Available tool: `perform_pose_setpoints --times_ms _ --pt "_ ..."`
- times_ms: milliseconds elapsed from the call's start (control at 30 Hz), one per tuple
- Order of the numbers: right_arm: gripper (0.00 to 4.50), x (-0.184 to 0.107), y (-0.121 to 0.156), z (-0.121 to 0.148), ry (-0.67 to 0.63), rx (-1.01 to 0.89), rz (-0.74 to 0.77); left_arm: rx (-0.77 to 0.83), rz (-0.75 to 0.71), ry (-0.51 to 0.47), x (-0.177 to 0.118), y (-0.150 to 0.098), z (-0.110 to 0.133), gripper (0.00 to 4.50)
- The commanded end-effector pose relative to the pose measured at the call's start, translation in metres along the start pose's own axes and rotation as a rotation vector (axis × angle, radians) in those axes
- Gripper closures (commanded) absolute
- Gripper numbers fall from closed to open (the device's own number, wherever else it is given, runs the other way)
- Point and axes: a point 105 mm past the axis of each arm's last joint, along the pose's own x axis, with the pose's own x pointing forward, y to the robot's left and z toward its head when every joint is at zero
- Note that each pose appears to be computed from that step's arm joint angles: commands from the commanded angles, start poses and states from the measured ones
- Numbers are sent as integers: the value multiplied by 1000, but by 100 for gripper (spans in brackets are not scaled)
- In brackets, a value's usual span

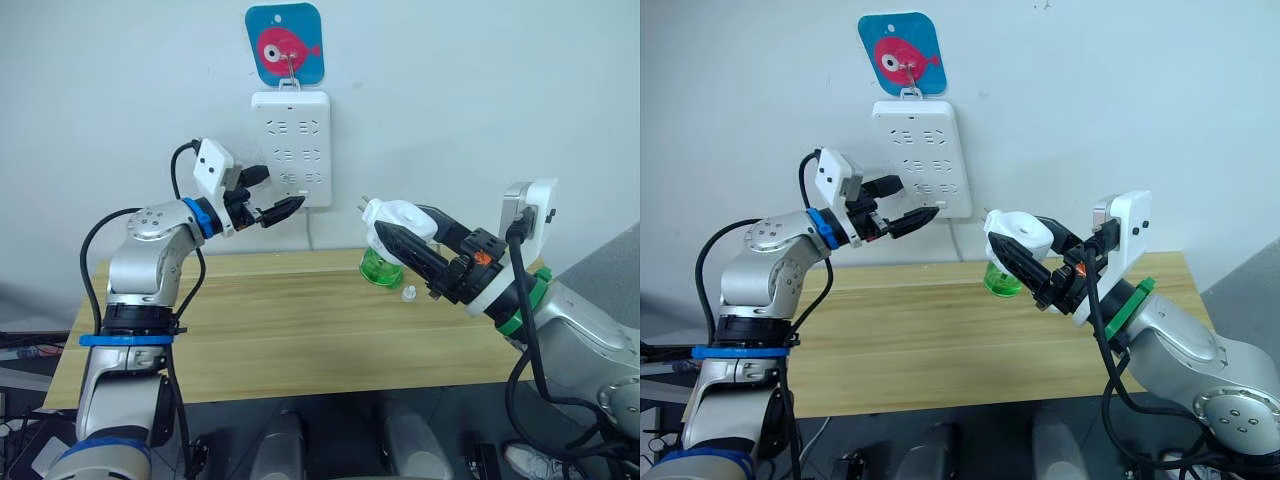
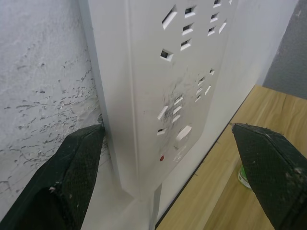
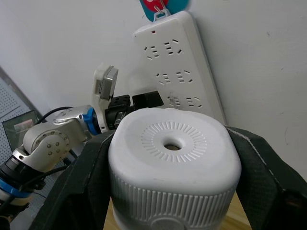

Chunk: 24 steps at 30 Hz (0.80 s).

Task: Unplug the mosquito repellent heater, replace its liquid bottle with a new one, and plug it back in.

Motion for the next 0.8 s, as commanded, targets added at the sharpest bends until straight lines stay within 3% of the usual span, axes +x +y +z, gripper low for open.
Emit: perform_pose_setpoints --times_ms 33,233,467,567,800 --pt "141 -2 10 7 -27 -30 38 2 -59 -40 4 -7 15 0" --pt "141 -3 12 5 -22 -20 47 -47 -209 -68 5 -24 27 0" --pt "141 -4 14 1 -5 -10 63 -75 -224 -87 3 -22 37 0" --pt "141 -3 15 -1 3 -10 70 -83 -213 -88 2 -19 37 55" --pt "144 1 15 -3 14 -33 86 -79 -226 -67 -8 -22 39 264"
